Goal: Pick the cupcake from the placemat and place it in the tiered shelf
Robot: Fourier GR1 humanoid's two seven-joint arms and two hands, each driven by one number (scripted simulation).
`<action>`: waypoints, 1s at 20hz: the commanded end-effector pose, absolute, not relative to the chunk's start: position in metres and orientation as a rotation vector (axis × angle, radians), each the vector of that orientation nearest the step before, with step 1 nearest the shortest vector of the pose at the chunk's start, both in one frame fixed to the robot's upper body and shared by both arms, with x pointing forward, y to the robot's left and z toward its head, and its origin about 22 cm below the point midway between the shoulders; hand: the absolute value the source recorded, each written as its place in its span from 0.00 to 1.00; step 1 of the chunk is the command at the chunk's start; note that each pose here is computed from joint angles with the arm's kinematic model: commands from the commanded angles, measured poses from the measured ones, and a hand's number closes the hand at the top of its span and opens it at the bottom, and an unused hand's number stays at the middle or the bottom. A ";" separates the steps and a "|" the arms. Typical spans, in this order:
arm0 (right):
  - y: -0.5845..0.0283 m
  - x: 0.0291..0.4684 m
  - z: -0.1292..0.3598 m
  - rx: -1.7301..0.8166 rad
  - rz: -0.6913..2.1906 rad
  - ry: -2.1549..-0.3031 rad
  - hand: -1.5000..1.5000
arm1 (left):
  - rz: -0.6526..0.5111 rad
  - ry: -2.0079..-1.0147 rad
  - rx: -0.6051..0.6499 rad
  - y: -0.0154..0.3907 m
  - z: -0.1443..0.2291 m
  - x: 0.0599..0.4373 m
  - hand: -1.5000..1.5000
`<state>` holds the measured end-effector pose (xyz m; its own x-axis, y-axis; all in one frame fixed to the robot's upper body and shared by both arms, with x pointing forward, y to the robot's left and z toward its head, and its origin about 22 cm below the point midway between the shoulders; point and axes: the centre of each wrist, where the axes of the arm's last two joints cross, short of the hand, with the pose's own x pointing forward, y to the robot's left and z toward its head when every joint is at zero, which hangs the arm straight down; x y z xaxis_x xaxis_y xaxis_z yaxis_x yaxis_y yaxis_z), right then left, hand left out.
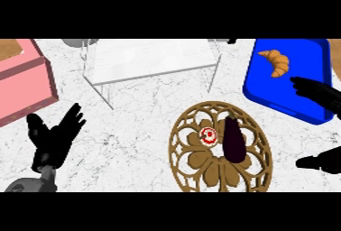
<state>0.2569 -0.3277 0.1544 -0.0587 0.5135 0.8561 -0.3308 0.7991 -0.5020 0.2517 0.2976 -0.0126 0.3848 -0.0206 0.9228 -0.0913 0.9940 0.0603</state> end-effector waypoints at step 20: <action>-0.159 0.267 0.171 -0.493 0.897 -1.064 0.00 | 0.028 -1.121 0.086 0.289 -0.037 0.251 0.50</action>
